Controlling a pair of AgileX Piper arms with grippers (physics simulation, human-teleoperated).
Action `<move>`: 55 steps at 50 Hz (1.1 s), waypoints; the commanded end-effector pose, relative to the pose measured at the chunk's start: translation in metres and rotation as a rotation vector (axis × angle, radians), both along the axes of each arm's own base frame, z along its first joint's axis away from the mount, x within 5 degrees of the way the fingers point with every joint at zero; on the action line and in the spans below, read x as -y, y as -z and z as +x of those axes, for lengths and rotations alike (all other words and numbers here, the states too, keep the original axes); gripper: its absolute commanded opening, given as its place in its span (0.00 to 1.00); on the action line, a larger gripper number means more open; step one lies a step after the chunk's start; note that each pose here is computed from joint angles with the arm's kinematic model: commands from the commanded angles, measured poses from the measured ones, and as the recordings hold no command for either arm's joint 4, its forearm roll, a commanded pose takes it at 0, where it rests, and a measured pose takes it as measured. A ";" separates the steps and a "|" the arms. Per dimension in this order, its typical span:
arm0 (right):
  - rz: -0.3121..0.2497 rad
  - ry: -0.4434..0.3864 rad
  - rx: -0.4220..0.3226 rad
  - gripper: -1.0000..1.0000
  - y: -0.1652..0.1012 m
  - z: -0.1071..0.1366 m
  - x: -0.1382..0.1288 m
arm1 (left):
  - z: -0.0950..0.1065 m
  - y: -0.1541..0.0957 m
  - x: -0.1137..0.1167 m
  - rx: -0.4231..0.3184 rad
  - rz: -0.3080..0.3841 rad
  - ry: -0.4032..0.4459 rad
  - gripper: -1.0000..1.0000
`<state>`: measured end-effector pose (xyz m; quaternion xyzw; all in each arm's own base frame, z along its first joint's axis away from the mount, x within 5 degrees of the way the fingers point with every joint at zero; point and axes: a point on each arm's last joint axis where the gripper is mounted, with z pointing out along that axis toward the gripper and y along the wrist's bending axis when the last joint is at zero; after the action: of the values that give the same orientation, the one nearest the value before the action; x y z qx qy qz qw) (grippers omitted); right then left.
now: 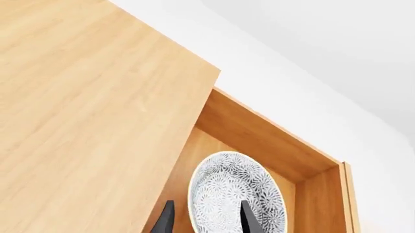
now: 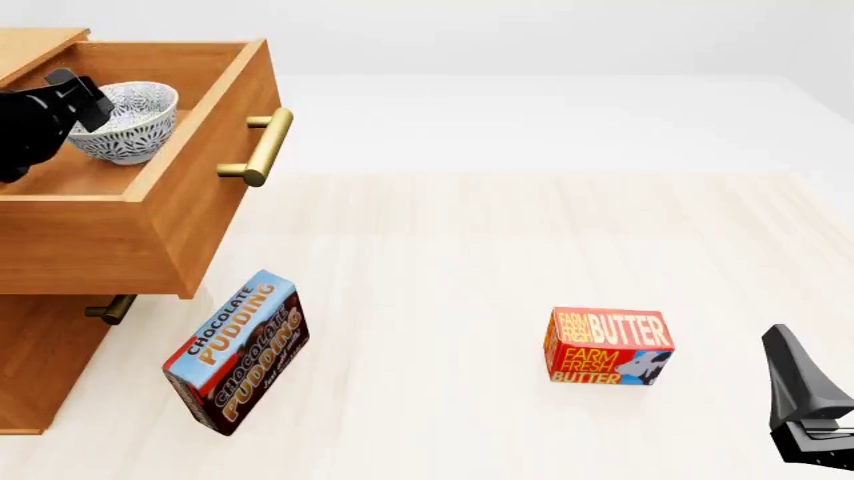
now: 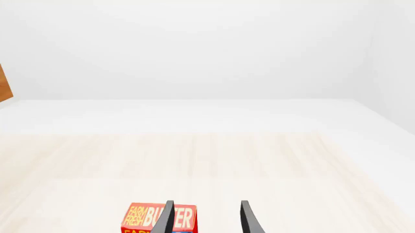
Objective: Put the bowl in the top drawer of the cabinet.
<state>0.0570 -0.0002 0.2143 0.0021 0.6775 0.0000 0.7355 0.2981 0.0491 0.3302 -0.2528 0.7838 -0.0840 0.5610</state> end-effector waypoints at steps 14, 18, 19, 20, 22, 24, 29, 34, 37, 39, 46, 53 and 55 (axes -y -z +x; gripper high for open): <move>-0.001 0.000 0.001 1.00 0.000 0.000 0.000 | -0.014 -0.017 0.005 0.045 0.005 0.010 1.00; -0.001 -0.001 0.001 1.00 0.000 0.000 0.000 | -0.017 -0.021 0.006 0.053 0.009 0.013 1.00; -0.001 -0.001 0.001 1.00 0.000 0.000 0.000 | -0.018 -0.022 0.007 0.057 0.011 0.015 1.00; -0.001 -0.001 0.001 1.00 0.000 0.000 0.000 | -0.020 -0.024 0.008 0.060 0.013 0.017 1.00; -0.001 -0.001 0.001 1.00 0.000 0.000 0.000 | -0.022 -0.026 0.009 0.065 0.015 0.021 1.00; -0.001 -0.001 0.001 1.00 0.000 0.000 0.000 | -0.024 -0.027 0.010 0.071 0.016 0.024 1.00; -0.001 -0.001 0.001 1.00 0.000 0.000 0.000 | -0.030 -0.034 0.014 0.087 0.023 0.038 1.00; 0.000 0.000 0.001 1.00 0.000 0.000 0.000 | -0.037 -0.040 0.018 0.102 0.028 0.050 1.00; -0.001 0.000 0.001 1.00 0.000 0.000 0.000 | -0.038 -0.041 0.019 0.103 0.028 0.052 1.00; -0.001 -0.001 0.001 1.00 0.000 0.000 0.000 | -0.042 -0.044 0.020 0.111 0.033 0.058 1.00; -0.001 -0.001 0.001 1.00 0.000 0.000 0.000 | -0.053 -0.052 0.026 0.134 0.044 0.077 1.00; -0.001 0.000 0.001 1.00 0.000 0.000 0.000 | -0.060 -0.057 0.032 0.146 0.049 0.099 1.00; -0.001 0.000 0.001 1.00 0.000 0.000 0.000 | -0.062 -0.059 0.033 0.151 0.050 0.106 1.00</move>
<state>0.0570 -0.0002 0.2143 0.0022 0.6775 0.0000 0.7355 0.2519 0.0232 0.3769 -0.2015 0.7615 -0.1022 0.6075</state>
